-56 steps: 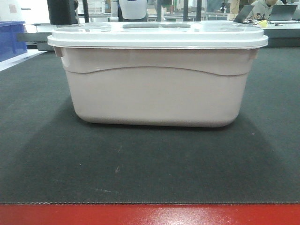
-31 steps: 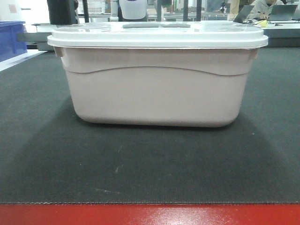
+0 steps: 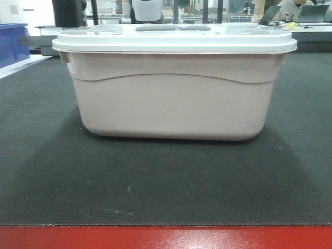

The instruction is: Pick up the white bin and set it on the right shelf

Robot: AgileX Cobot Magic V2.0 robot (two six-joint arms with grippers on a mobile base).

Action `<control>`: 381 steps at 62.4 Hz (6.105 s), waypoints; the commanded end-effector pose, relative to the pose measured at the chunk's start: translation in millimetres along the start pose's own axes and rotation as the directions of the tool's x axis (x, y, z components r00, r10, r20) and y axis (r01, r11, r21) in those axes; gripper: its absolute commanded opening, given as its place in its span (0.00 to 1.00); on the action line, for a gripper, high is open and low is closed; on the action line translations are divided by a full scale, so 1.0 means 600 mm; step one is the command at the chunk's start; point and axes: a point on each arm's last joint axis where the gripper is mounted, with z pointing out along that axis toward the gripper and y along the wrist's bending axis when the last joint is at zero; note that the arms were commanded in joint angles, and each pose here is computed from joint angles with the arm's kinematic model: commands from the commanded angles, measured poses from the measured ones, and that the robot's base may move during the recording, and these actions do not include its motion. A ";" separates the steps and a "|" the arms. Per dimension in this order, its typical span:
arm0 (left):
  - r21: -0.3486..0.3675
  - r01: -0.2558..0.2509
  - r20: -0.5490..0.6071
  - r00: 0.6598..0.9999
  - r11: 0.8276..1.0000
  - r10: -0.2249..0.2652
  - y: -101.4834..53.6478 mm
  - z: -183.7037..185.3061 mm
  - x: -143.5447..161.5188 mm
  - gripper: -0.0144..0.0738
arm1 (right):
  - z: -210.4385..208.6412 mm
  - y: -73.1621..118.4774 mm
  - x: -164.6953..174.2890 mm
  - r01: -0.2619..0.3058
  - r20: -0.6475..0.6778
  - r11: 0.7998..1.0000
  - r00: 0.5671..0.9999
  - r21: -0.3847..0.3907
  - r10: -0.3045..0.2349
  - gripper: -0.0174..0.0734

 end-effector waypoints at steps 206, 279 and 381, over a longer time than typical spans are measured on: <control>0.438 0.856 -0.801 0.511 0.276 -0.313 -0.080 0.563 -0.172 0.63 | 0.503 0.030 -0.162 -0.893 -0.864 0.315 0.414 -0.323 0.287 0.88; 0.546 0.811 -0.750 0.584 0.209 -0.311 -0.097 0.548 -0.239 0.02 | 0.480 0.048 -0.228 -0.849 -0.786 0.239 0.527 -0.472 0.323 0.25; 0.856 0.498 -0.465 0.859 0.140 -0.213 -0.179 0.378 -0.468 0.02 | 0.330 0.070 -0.412 -0.627 -0.519 0.303 0.772 -0.718 0.367 0.25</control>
